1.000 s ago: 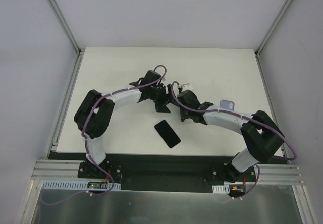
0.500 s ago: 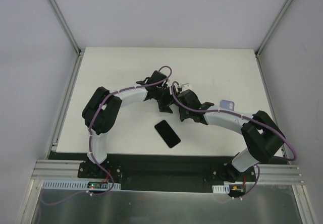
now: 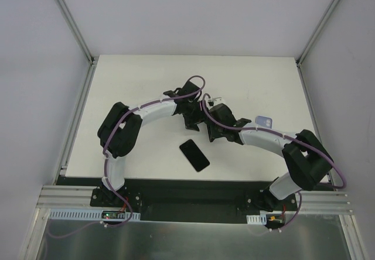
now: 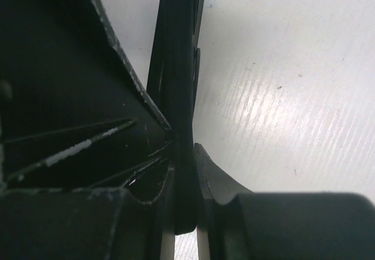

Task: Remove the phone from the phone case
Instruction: Remove the phone case from the phone.

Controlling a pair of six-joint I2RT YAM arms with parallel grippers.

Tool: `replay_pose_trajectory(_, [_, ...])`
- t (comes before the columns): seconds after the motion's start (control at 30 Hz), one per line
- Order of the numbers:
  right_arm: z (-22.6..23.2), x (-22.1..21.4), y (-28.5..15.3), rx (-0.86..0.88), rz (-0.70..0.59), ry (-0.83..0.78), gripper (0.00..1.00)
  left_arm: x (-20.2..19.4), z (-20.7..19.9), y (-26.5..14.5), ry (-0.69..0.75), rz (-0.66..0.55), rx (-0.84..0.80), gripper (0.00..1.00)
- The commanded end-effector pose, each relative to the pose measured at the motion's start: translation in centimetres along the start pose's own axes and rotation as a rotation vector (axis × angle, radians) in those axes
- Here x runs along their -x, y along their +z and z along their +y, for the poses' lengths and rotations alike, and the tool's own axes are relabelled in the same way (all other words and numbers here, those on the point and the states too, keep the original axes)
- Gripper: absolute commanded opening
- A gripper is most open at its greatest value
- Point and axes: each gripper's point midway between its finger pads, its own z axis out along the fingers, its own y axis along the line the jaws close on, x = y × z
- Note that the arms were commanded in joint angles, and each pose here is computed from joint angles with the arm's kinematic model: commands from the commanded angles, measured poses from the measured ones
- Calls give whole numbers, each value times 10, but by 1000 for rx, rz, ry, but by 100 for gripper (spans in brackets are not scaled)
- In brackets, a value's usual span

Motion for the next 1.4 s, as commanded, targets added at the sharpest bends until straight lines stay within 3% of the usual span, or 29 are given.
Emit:
replay_pose_trajectory(0.0, [29,9,-16,128,-11,-8,1,-29,49,15,45,37,261,59])
replay_pose_trajectory(0.47, [26,14,-19,149,-18,48,1,-46,67,31,75,64,368,50])
replay_pose_trajectory(0.7, [27,14,-19,160,-21,54,1,-58,56,38,126,56,373,65])
replay_pose_trajectory(0.87, [29,15,-21,168,-25,53,1,-58,56,43,128,53,381,69])
replay_pose_trajectory(1.03, [27,16,-24,164,-36,55,1,-60,74,46,125,50,445,47])
replay_pose_trajectory(1.17, [22,15,-26,153,-42,63,2,-64,92,31,90,27,491,38])
replay_pose_trajectory(1.37, [13,11,-23,126,-34,85,1,-78,121,11,35,26,543,35])
